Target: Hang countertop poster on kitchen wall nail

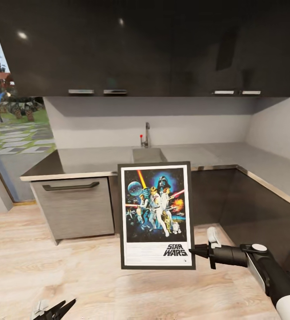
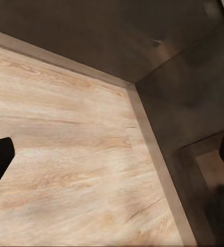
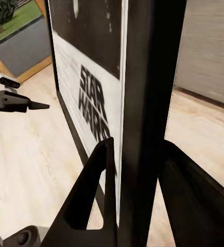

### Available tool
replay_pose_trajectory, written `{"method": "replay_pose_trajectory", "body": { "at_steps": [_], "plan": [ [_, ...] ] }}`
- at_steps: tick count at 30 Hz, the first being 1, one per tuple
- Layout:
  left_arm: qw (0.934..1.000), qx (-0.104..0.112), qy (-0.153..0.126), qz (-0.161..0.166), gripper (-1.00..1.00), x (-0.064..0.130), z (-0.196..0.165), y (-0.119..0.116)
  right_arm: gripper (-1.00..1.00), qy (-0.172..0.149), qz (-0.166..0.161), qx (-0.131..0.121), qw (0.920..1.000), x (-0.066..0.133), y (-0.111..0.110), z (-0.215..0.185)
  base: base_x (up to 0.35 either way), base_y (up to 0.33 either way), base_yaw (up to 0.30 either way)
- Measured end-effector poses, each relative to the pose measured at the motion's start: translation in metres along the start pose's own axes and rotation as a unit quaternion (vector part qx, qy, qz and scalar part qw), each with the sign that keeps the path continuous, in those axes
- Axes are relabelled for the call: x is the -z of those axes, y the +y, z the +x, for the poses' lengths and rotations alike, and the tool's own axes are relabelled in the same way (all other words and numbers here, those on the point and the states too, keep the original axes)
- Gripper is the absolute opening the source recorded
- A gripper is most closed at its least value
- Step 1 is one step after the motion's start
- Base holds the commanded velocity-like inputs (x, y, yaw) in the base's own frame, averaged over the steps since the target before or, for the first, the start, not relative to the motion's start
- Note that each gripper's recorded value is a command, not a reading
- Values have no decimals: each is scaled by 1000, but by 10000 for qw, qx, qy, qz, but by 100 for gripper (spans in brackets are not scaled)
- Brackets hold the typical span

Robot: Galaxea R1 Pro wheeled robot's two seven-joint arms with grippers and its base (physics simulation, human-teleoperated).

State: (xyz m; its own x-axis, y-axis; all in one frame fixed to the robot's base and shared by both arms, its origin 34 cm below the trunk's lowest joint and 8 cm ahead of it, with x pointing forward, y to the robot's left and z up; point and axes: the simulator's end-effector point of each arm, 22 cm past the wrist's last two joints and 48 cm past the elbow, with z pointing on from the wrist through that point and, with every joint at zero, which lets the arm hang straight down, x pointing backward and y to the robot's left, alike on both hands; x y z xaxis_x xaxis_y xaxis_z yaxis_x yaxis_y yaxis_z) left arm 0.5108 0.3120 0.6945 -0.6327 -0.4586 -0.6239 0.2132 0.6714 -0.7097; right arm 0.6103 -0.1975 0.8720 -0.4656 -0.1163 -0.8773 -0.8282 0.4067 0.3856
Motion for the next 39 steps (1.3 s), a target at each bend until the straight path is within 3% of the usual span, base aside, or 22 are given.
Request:
{"method": "replay_pose_trajectory", "body": {
  "at_steps": [6, 22, 39],
  "plan": [
    [10000, -1, 0, -2, 100, 0, 0, 0, -100, -4, 1, 7, 10000, 0, 0, -1, -214, 149, 43],
    [10000, 4, 0, -3, 100, 1, 0, 0, -100, 8, -5, 19, 10000, 0, 1, -1, -12, 28, 272],
    [10000, 2, 0, -5, 100, 1, 0, 0, -100, -5, 2, 17, 10000, 0, 0, -1, 0, 269, 59]
  ]
}}
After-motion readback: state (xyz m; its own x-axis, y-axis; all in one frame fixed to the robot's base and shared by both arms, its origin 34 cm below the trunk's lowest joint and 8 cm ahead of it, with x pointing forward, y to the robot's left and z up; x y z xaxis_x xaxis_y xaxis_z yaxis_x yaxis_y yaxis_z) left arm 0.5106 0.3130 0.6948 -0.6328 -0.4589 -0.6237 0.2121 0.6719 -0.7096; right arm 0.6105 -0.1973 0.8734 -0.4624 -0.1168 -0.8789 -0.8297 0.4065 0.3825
